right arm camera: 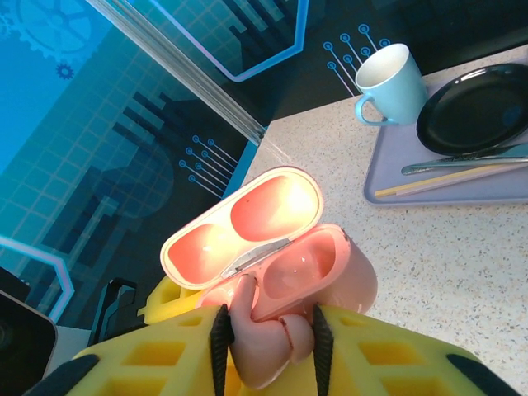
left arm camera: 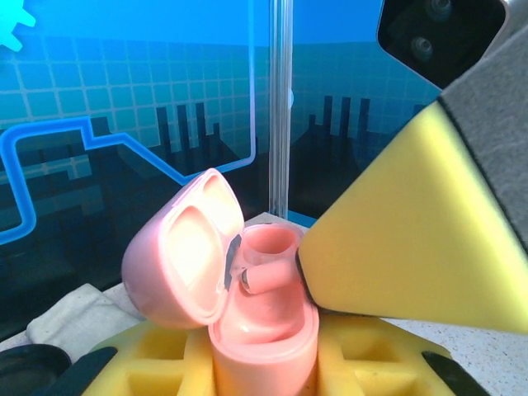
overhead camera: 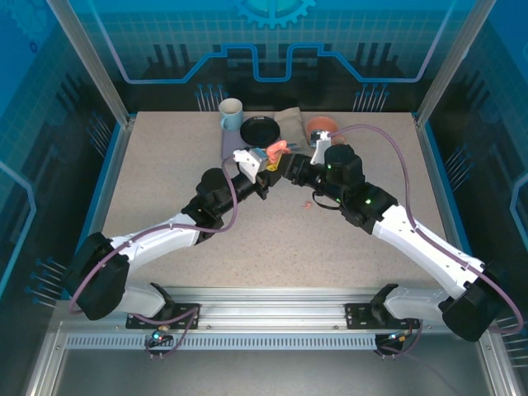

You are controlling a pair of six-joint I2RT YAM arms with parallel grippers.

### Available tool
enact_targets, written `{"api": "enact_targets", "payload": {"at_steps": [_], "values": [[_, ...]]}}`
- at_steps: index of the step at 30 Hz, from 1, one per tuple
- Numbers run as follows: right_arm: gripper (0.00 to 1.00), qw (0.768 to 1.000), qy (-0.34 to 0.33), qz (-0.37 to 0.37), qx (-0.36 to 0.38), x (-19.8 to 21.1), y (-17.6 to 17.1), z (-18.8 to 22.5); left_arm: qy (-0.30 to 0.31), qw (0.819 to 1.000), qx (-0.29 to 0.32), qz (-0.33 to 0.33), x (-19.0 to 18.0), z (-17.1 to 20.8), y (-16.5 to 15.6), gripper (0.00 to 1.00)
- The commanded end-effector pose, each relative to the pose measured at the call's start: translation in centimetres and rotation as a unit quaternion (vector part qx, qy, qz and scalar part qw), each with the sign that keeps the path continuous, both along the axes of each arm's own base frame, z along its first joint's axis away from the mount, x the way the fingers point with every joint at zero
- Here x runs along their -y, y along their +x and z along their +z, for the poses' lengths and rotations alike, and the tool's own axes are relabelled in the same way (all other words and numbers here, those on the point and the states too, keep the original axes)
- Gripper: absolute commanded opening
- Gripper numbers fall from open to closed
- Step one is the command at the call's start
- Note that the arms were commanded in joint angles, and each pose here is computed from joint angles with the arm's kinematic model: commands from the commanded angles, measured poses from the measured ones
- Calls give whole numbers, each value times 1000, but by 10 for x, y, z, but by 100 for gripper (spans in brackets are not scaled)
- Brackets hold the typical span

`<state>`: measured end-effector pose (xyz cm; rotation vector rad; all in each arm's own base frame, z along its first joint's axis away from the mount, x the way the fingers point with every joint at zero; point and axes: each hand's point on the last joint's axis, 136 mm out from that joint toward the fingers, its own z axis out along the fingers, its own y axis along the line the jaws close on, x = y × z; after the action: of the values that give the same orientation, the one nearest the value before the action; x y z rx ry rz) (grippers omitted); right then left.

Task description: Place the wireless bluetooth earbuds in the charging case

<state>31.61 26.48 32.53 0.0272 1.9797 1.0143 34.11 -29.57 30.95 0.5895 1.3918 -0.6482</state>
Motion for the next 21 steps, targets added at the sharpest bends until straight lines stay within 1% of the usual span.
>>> {"api": "enact_targets", "payload": {"at_steps": [1, 9, 14, 21], "values": [[31, 1000, 14, 19, 8, -9, -2, 17, -18, 1000, 8, -17, 2, 8, -10, 0], [25, 999, 37, 14, -11, -3, 1, 16, -11, 1000, -3, -7, -1, -2, -7, 0], [23, 998, 60, 14, -24, 5, -1, 15, 0, 1000, -20, 17, -7, -19, -1, 0], [22, 998, 61, 3, -34, 21, -12, 12, 10, 997, -43, 67, -25, -43, 8, 0]]}}
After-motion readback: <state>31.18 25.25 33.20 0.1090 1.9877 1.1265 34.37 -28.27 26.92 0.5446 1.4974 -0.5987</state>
